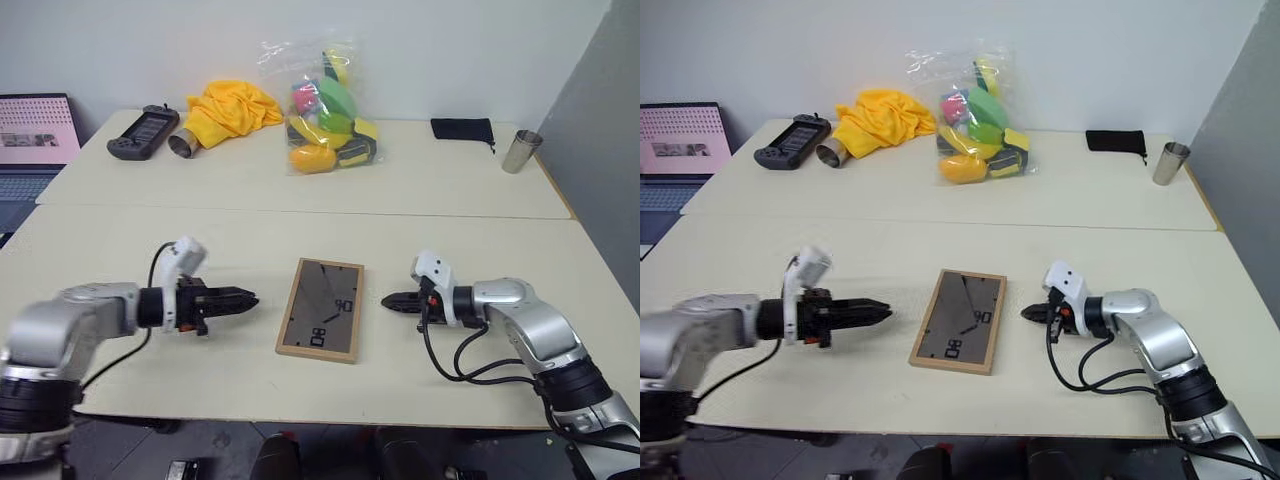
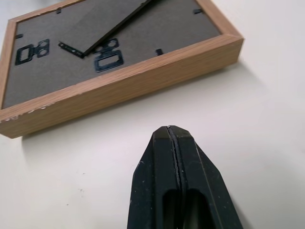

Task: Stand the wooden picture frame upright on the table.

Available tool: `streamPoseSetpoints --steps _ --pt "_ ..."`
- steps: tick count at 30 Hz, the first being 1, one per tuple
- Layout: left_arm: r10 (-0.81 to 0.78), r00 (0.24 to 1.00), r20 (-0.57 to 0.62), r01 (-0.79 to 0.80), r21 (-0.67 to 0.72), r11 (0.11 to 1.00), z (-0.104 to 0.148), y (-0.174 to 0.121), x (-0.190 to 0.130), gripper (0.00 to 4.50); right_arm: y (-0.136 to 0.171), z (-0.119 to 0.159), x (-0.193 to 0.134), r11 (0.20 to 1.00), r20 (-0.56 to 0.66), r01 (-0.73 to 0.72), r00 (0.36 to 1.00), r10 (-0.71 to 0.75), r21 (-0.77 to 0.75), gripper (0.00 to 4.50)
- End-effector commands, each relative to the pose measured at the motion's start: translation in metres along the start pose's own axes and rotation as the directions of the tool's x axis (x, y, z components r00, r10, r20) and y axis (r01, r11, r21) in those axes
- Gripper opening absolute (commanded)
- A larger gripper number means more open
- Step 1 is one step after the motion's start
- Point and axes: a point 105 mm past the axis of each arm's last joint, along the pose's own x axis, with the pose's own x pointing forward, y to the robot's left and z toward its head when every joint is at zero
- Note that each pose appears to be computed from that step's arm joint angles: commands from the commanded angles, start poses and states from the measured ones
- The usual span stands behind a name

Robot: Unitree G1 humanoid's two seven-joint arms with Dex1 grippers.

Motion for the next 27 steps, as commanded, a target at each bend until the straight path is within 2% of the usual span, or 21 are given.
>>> streamPoseSetpoints --steps 1,4,12,19,22,27 --pt "-0.093 0.996 0.011 0.094 -0.203 0.975 0.002 -0.004 0.007 2.26 0.003 0.008 0.001 1.0 0.031 0.005 1.0 -0.005 -0.03 0.0" --pt "-0.145 0.989 -0.011 0.135 -0.297 0.945 -0.001 -0.005 0.014 2.87 0.006 0.009 0.002 1.0 0.035 0.008 0.999 -0.007 -0.026 0.0" --pt "-0.171 0.98 -0.103 0.121 -0.377 0.918 -0.03 -0.002 0.023 4.49 0.017 0.011 0.007 1.0 0.044 -0.002 0.999 0.003 -0.016 0.0" --pt "-0.161 0.976 -0.144 0.09 -0.402 0.911 -0.045 0.006 0.037 4.49 0.024 0.018 0.022 0.999 0.058 -0.025 0.998 0.026 -0.022 0.0" --pt "-0.159 0.976 -0.15 0.087 -0.4 0.912 -0.052 0.011 0.052 4.49 0.03 0.02 0.039 0.998 0.061 -0.047 0.997 0.049 -0.028 0.0" --pt "-0.176 0.975 -0.139 0.11 -0.387 0.915 -0.053 0.011 0.064 4.49 0.032 0.029 0.051 0.997 0.077 -0.061 0.995 0.064 -0.043 0.0"
